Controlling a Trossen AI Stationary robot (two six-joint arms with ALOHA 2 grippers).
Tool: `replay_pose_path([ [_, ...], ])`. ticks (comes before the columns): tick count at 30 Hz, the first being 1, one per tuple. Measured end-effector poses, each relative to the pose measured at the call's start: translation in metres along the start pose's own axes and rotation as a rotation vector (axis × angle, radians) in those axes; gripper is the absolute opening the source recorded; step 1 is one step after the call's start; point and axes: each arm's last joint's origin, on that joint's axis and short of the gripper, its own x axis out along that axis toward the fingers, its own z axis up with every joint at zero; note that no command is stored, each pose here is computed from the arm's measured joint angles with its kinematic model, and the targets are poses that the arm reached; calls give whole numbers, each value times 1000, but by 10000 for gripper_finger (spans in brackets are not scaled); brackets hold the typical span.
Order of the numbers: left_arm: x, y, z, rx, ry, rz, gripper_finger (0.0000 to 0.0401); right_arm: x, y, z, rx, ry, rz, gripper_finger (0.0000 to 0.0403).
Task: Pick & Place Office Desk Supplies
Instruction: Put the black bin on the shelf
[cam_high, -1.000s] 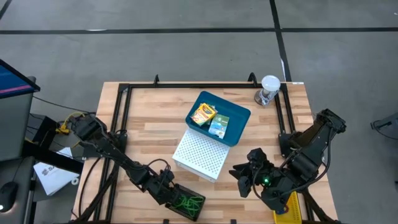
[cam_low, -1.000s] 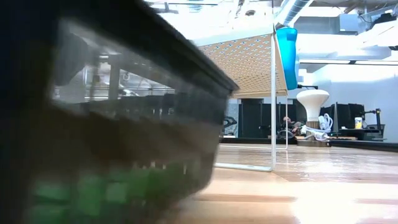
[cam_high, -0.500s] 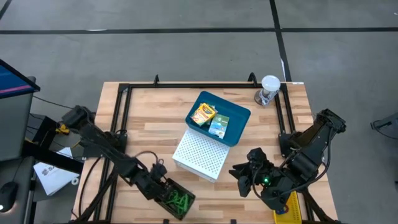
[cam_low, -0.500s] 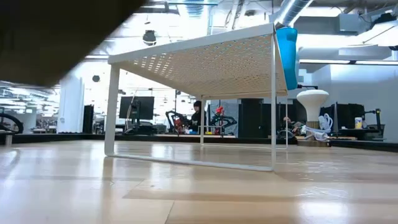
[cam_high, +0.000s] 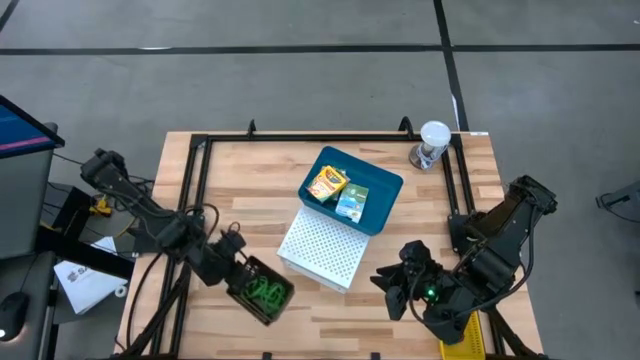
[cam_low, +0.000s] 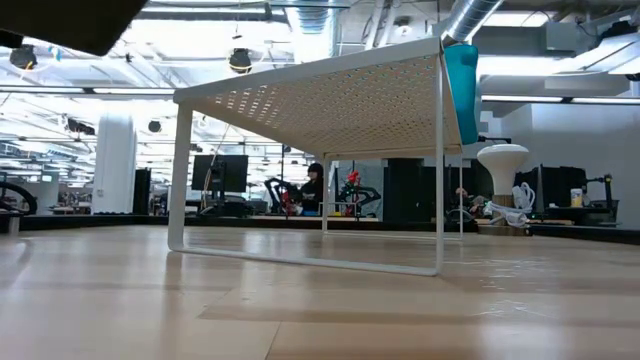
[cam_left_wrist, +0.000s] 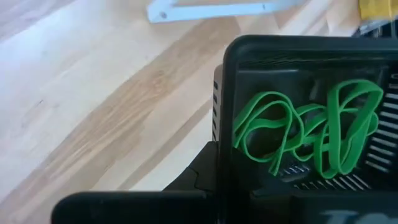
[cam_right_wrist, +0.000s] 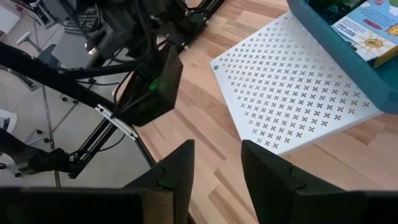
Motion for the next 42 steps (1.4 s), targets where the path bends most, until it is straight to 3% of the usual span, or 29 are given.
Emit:
replay_pose_path([
  [8,-1,3,-4,-174,64,33,0,-2,0,-1,-3,3,5,130],
  [14,14,10,-29,-275,113,204,0,-4,1,-3,-10,-19,11,130],
  [22,40,14,-65,-372,90,340,0,-4,0,-2,-10,-50,8,130],
  [34,115,-2,-72,-443,27,243,0,-4,0,-2,-14,-50,4,130],
  [42,118,-2,-71,-395,14,234,21,-4,0,-3,-7,-40,6,130],
])
